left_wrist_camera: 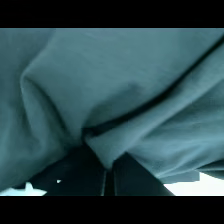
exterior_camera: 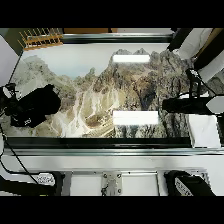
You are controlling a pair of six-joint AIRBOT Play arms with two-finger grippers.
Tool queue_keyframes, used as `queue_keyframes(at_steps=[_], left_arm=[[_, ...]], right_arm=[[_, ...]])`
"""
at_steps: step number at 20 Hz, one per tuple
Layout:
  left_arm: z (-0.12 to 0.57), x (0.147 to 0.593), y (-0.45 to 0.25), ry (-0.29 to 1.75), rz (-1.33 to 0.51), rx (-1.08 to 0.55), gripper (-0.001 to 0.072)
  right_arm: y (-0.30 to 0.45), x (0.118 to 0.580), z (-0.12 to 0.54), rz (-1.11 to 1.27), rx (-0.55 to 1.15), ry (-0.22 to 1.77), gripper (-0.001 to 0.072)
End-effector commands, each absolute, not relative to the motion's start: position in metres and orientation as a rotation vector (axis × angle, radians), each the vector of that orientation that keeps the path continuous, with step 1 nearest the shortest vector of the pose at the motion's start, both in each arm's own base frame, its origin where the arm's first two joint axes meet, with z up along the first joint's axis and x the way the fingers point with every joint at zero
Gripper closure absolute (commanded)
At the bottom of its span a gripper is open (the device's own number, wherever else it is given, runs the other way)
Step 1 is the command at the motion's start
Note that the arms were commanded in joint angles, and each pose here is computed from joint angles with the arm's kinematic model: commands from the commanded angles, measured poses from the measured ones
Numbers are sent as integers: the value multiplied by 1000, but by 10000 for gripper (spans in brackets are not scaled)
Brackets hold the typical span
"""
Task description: Fold the clothes and pants, and hang the long-sleeved shirts on hangers.
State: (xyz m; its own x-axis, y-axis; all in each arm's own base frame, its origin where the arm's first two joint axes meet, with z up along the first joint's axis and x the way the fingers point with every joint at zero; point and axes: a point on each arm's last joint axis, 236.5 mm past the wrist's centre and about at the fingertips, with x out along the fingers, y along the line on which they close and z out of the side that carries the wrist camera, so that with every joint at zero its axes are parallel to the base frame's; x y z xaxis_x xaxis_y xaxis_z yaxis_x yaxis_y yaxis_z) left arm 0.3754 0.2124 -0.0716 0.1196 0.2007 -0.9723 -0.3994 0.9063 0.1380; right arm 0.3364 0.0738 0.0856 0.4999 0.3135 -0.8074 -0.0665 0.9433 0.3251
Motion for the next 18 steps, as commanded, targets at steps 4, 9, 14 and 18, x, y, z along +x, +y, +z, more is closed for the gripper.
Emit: queue_keyframes(at_steps=[4,9,14,18], left_arm=[[8,427,63,1188,81,-285,700],[83,398,-148,1082,-407,-125,700],[89,322,-311,1015,-776,79,700],[81,322,-327,1026,-762,33,86]], right_arm=[[74,336,86,234,266,1024,696],[75,336,86,236,269,1023,696],[75,336,87,236,269,1023,696],[75,336,87,236,267,1022,696]])
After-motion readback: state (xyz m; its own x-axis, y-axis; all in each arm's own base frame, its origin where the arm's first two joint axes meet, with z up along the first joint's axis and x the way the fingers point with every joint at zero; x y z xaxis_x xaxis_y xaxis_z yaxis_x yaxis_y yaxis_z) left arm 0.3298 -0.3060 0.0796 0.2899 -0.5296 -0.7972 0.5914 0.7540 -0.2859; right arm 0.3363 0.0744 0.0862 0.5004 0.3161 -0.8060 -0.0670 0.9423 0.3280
